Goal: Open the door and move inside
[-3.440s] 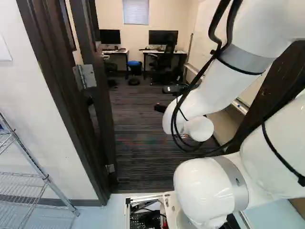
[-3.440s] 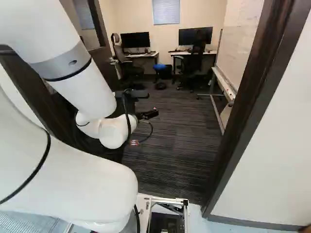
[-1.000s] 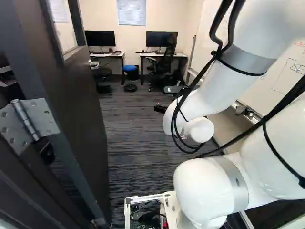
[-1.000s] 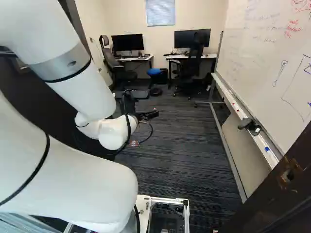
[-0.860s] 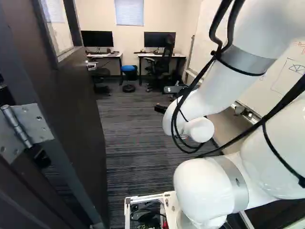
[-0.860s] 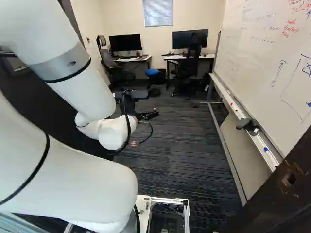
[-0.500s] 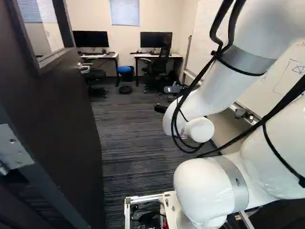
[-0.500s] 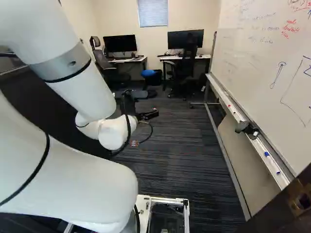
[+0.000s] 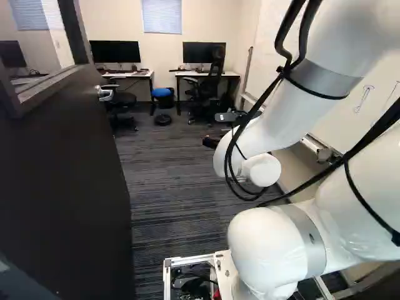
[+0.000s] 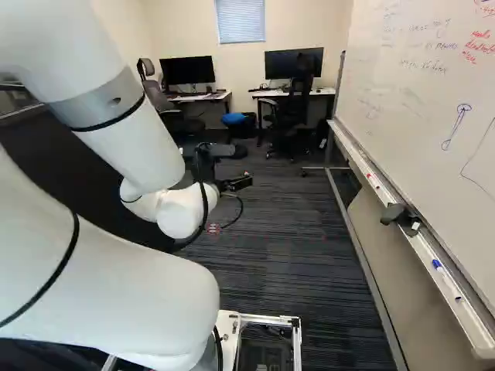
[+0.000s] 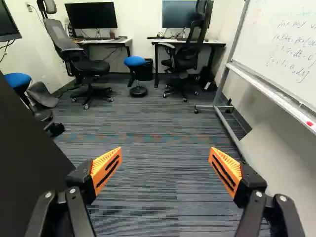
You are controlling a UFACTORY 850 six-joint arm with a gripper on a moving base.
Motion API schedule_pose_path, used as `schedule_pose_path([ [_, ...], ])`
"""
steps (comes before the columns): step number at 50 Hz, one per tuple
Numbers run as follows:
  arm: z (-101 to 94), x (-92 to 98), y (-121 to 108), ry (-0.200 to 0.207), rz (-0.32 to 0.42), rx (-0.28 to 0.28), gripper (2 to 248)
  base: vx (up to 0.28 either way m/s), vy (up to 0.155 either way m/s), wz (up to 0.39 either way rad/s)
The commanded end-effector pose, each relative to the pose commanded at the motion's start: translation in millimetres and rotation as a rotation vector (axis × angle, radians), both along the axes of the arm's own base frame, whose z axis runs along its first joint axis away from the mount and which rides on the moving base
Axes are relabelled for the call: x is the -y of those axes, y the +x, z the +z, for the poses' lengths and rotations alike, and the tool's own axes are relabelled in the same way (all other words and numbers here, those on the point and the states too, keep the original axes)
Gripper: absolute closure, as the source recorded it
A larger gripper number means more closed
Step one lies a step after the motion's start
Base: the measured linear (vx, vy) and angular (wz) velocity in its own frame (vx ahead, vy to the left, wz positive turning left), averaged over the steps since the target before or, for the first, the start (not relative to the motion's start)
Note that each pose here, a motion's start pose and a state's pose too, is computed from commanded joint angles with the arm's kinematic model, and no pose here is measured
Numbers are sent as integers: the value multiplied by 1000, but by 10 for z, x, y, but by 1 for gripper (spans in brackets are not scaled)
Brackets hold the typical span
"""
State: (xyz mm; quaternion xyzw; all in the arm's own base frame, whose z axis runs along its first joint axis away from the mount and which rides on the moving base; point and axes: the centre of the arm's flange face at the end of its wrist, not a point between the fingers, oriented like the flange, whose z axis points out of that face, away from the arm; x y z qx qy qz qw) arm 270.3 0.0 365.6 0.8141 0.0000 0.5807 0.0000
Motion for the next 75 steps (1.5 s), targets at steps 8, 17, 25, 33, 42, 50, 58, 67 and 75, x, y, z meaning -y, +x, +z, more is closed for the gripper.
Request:
schedule_pose_path([
  [8, 0, 0, 0, 0, 0, 0, 3, 148, 2, -15],
  [17, 0, 0, 0, 0, 0, 0, 3, 154, 2, -15],
  [25, 0, 0, 0, 0, 0, 0, 3, 155, 0, -15],
  [33, 0, 0, 0, 0, 0, 0, 3, 158, 2, -14],
  [42, 0, 0, 0, 0, 0, 0, 3, 158, 2, -16],
  [50, 0, 0, 0, 0, 0, 0, 3, 167, 0, -17],
  [58, 0, 0, 0, 0, 0, 0, 3, 180, 3, -16],
  [67, 0, 0, 0, 0, 0, 0, 3, 188, -2, -21],
  [75, 0, 0, 0, 0, 0, 0, 3, 191, -3, -27],
])
